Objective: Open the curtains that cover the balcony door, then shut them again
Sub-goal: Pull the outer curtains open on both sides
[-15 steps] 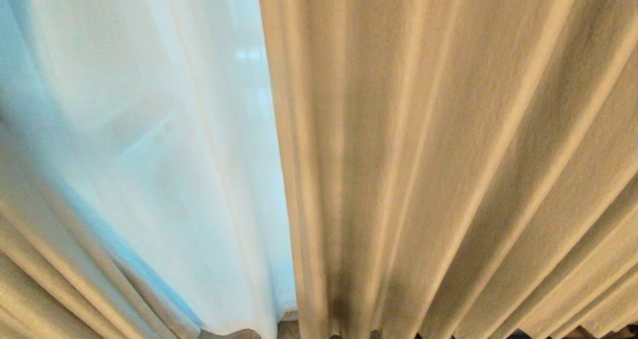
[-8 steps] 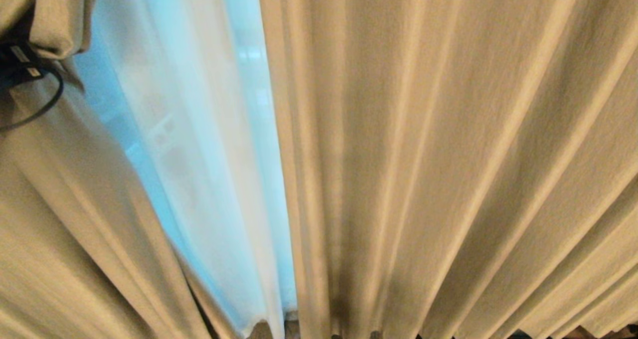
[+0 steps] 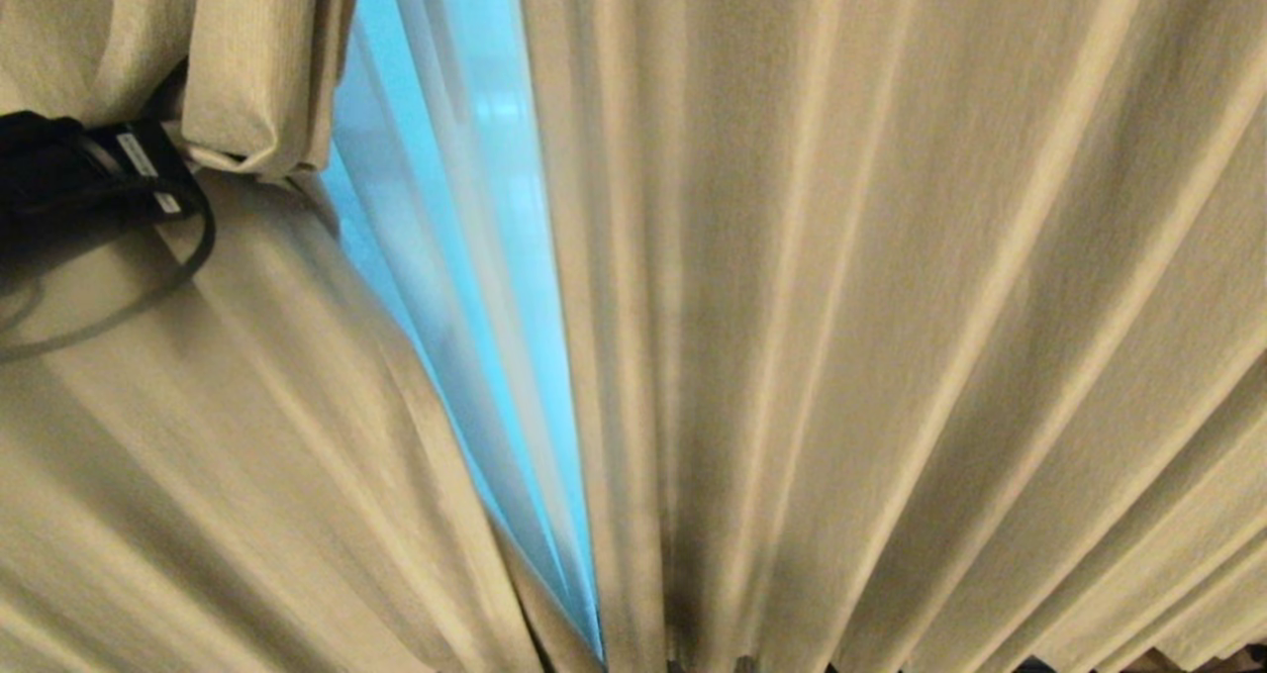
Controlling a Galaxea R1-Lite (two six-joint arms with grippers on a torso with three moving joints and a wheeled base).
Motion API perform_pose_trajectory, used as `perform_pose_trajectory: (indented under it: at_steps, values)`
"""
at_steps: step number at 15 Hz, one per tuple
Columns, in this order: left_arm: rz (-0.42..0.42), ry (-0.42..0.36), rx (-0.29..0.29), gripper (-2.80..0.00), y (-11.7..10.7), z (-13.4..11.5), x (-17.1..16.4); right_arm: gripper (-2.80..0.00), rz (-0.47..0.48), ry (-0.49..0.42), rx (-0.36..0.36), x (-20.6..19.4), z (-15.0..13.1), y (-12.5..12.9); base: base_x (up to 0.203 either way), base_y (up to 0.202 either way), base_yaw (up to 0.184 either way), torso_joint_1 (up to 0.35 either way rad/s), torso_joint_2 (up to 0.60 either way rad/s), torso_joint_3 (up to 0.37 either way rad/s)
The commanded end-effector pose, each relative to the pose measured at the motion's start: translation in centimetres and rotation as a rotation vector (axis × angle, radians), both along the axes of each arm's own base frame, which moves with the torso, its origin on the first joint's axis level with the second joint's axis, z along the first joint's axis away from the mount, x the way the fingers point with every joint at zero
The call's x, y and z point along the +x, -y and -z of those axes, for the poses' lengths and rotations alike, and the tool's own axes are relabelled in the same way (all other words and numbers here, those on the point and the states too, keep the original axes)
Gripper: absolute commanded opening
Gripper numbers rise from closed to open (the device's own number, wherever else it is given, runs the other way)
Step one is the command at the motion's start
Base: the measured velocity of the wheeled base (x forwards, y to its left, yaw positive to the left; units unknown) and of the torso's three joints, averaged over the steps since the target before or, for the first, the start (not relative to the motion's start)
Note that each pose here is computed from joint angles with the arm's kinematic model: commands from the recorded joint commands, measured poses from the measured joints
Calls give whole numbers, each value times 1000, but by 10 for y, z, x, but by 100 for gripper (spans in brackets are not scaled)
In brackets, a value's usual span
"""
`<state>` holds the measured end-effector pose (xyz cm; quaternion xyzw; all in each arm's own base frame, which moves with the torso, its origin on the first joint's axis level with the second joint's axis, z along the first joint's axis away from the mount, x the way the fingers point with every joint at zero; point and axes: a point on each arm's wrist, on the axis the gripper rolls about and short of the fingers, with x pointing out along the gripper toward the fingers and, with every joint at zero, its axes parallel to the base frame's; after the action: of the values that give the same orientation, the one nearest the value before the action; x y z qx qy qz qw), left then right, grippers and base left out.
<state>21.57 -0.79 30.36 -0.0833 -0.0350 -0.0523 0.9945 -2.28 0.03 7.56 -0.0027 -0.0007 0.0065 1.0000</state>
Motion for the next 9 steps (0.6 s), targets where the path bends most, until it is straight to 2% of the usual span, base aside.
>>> perform_pose_trajectory:
  at_steps: [1, 6, 7, 9]
  values:
    - [42, 29, -3, -280, 8, -4, -16, -280, -1, 0, -1, 0, 0, 0, 0, 0, 0, 0, 0, 0]
    - [51, 7, -2, -280, 10, 2, -15, -280, -1, 0, -1, 0, 0, 0, 0, 0, 0, 0, 0, 0]
    - [51, 3, -2, 0, 10, 3, -14, -280, -1, 0, -1, 0, 0, 0, 0, 0, 0, 0, 0, 0]
    - [25, -11, -3, 0, 10, 7, -12, -280, -1, 0, -1, 0, 0, 0, 0, 0, 0, 0, 0, 0]
